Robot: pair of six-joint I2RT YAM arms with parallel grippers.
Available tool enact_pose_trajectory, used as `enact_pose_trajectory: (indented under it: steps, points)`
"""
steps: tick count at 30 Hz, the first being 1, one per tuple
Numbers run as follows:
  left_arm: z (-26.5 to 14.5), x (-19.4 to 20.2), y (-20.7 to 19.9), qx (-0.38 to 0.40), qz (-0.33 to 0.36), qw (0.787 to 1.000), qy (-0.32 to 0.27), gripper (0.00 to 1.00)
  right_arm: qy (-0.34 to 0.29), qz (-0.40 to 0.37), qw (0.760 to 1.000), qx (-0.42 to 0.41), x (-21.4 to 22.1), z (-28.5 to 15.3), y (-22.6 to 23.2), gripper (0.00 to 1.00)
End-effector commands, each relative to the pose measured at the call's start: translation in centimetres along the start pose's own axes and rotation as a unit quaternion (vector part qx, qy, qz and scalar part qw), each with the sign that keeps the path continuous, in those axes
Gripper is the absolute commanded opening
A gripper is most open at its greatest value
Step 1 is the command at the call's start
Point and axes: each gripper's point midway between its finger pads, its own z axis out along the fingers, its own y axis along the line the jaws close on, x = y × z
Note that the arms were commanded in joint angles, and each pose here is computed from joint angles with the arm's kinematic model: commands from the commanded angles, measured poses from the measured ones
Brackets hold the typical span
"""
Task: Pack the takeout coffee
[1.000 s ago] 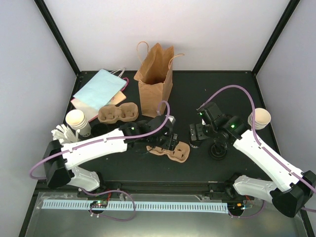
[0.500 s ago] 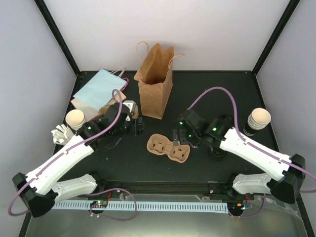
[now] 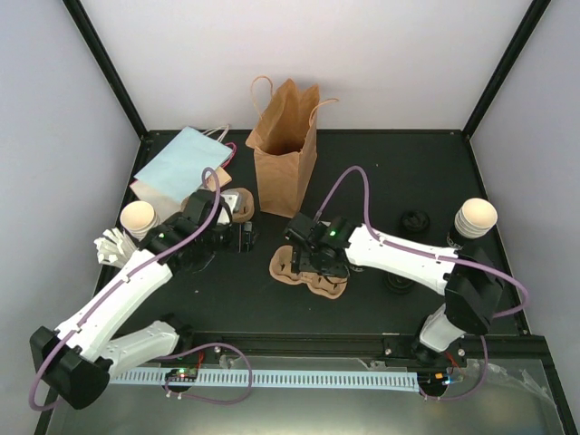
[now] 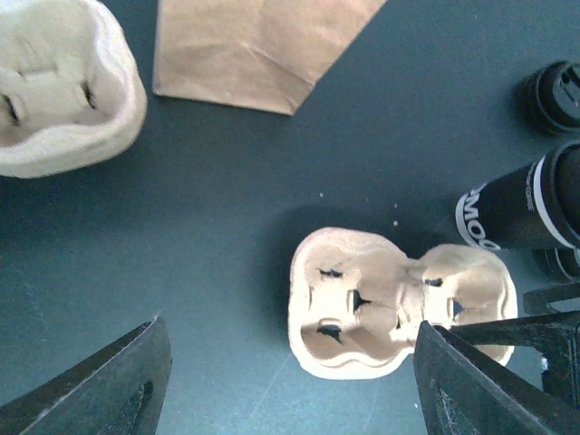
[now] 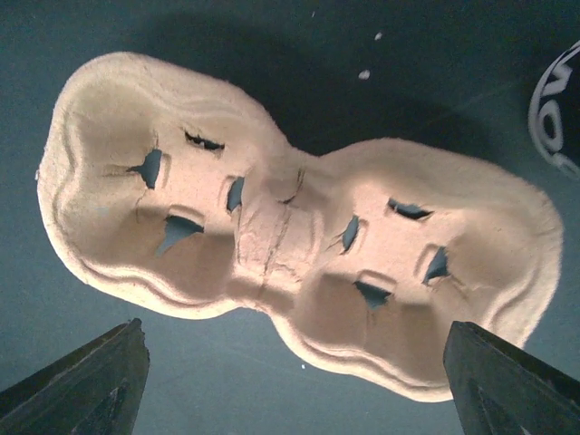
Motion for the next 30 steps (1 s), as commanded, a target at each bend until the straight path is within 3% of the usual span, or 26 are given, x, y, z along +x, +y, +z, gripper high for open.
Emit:
enact_pose_trajectory:
  steps: [1, 13, 26, 30]
  points:
    - [1.1, 0.7, -0.8, 0.037, 0.011, 0.999, 0.027, 0.75, 0.015, 0.047, 0.999, -0.011, 0.8, 1.0, 1.0, 0.91]
    - [1.9, 0.9, -1.0, 0.050, 0.033, 0.997, 0.041, 0.74, 0.012, 0.094, 0.995, 0.015, 0.7, 4.8, 1.3, 0.84]
    - [2.1, 1.3, -0.3, 0.038, 0.038, 0.998, 0.046, 0.74, 0.031, 0.082, 0.995, 0.050, 1.0, 8.9, 0.9, 0.81]
    - [2.0, 1.4, 0.1, 0.029, 0.037, 0.998, 0.046, 0.74, 0.030, 0.080, 0.995, 0.057, 0.8, 9.5, 0.6, 0.76]
